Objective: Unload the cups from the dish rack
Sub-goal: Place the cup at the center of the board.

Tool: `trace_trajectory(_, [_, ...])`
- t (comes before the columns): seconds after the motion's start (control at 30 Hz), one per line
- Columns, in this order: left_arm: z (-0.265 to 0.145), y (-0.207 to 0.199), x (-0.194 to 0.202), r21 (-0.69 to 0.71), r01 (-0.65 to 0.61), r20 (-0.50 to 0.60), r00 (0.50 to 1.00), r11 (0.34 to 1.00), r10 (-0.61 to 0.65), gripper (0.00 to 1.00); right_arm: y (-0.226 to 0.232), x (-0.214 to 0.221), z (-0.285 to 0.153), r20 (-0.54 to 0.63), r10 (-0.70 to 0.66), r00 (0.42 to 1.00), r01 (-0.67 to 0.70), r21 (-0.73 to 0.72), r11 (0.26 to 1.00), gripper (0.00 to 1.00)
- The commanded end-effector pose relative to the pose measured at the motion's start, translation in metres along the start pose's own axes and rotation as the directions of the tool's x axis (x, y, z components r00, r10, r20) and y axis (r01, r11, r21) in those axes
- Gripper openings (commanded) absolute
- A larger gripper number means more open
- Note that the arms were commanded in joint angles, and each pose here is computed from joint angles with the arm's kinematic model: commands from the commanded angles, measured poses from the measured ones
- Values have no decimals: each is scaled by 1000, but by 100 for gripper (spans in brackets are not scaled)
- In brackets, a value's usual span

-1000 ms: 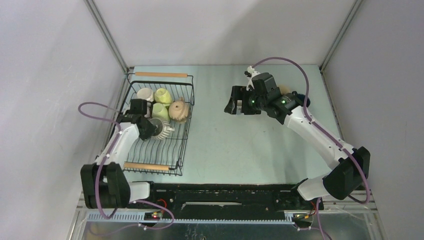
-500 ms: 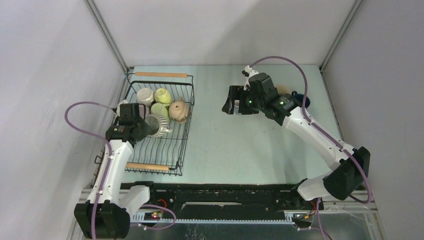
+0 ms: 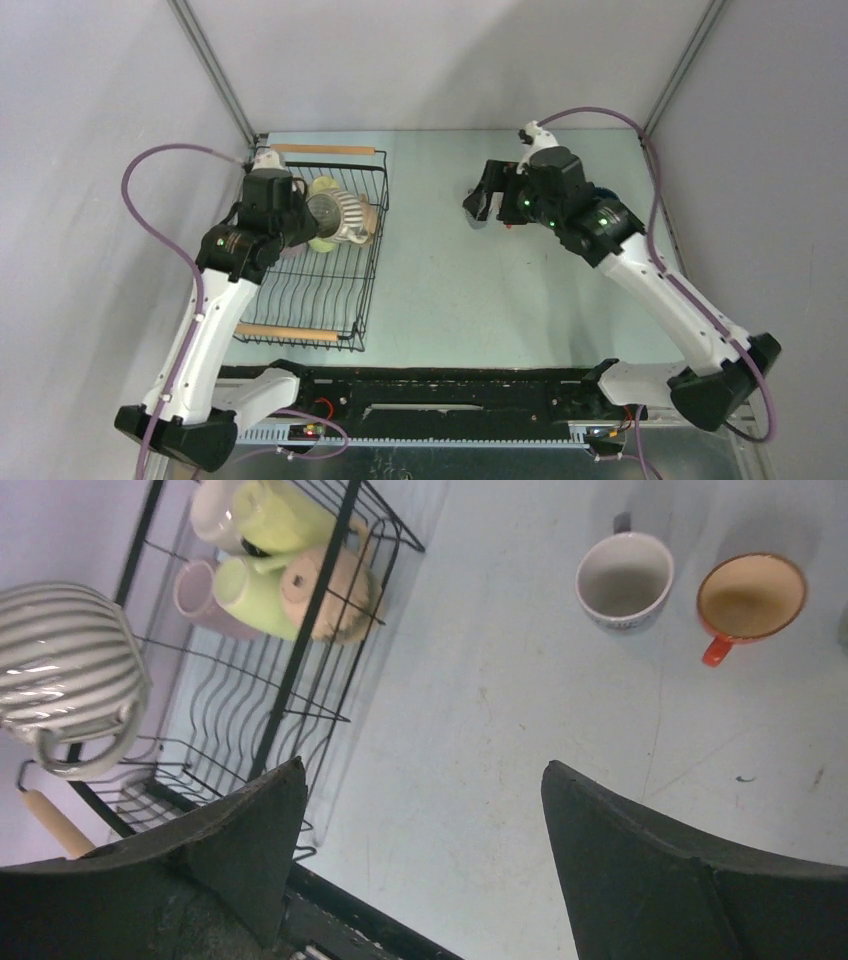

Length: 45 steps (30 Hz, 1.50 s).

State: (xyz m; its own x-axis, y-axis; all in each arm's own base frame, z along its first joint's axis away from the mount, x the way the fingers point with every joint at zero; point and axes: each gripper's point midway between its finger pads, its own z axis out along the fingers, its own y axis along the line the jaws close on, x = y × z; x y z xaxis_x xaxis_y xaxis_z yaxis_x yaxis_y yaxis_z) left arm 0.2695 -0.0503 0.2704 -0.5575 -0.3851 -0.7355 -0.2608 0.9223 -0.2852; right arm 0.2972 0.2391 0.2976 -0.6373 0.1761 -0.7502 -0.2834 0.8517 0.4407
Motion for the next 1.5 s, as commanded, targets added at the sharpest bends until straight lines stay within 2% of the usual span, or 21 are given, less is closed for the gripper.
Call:
trace_trajectory(0.0, [-24,-48,-44,108,-58,112,993,992,45,0,-6,-30,-40,154,56,987,-60,19,998,94])
trace_trajectory(0.3, [-15,-142,-29,238,-235,54,972,942,229,0,-23,-44,-98,299,111,948,-127,35,991,94])
trace_trajectory(0.63, [43,-212,44,326,-367,-102,903,872,418,0,-38,-41,-140,365,142,920,-174,56,983,94])
trace_trajectory(0.97, [119,-230,116,324,-397,-254,838,859,483,0,-43,-37,-156,380,154,912,-190,60,980,94])
trace_trajectory(1.23, [161,-227,148,275,-440,-318,797,855,513,0,-42,-36,-156,374,154,914,-188,55,981,94])
trace_trajectory(1.47, [182,-222,162,241,-465,-333,785,852,522,0,-42,-34,-150,359,148,921,-182,62,981,94])
